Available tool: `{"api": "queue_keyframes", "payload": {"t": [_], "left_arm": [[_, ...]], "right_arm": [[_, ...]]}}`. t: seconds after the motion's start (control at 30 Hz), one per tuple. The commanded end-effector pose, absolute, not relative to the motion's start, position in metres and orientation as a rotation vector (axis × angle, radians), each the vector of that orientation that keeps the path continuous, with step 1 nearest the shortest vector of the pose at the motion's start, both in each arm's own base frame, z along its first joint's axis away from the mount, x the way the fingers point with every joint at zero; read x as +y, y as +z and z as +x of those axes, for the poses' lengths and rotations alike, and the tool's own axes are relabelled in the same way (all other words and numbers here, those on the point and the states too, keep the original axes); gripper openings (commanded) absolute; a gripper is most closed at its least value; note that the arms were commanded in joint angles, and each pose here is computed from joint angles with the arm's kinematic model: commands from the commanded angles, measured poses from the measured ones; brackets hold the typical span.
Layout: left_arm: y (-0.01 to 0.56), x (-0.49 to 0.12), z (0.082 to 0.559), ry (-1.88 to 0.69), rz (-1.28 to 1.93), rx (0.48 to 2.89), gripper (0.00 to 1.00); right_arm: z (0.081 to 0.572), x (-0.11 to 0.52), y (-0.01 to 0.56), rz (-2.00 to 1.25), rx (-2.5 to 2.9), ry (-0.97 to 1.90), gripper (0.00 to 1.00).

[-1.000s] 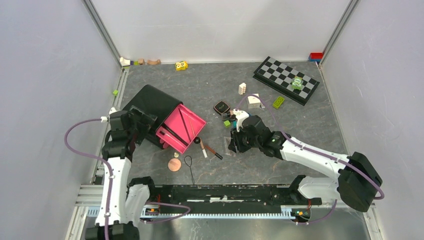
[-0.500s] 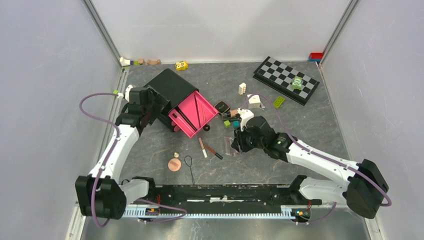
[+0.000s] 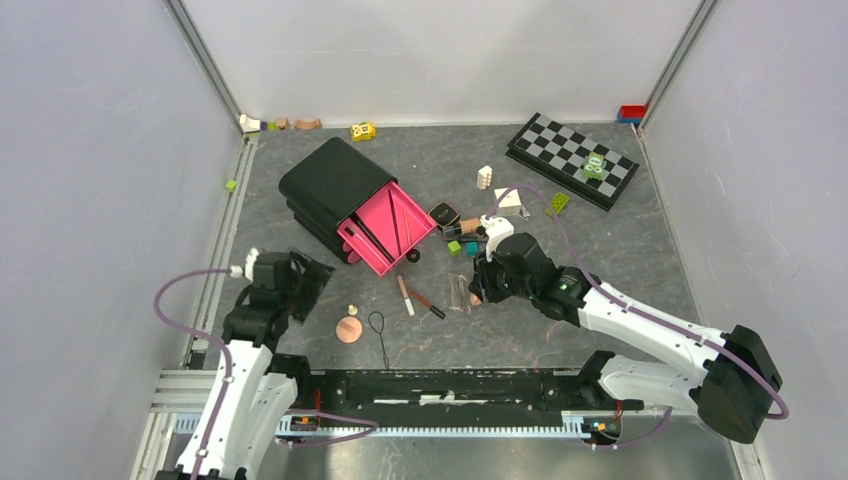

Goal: Organize the makeup
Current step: Pick up the makeup tool from the center of the board.

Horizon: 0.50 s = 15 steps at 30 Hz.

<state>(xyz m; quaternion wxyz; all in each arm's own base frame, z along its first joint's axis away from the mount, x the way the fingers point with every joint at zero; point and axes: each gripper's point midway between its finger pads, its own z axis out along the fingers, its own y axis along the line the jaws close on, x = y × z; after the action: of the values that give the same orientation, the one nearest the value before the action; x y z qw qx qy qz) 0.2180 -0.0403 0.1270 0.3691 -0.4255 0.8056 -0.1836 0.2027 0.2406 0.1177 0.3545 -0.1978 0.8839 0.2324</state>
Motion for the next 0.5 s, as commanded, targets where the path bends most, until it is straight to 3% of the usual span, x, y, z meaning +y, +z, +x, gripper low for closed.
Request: {"api": "queue_keyframes", "payload": {"t": [0.0,0.13,0.23,0.4,0.47], "left_arm": [[0.085,-0.054,0.187,-0.517,-1.296,2.177,0.92],[0.079,-0.049,0.179,-0.473,-1.326,2.189,0.90],[0.073,-0.051,0.177,-0.461,-1.342,2.218,0.96],[0.059,-0.054,0.175,-0.436,-1.341,2.291,0.95],[0.056,-0.054,0.175,-0.426,-1.343,2.302,0.99]], "right_arm": [[0.206,0.240,0.122,-0.513,2.254,0.594,0.34],[0.205,0.239,0.121,-0.513,2.257,0.592,0.34],[0.204,0.239,0.119,-0.512,2.260,0.593,0.34],[0.204,0.239,0.118,-0.512,2.263,0.593,0.35],[0.204,0.238,0.117,-0.511,2.267,0.588,0.35]]}}
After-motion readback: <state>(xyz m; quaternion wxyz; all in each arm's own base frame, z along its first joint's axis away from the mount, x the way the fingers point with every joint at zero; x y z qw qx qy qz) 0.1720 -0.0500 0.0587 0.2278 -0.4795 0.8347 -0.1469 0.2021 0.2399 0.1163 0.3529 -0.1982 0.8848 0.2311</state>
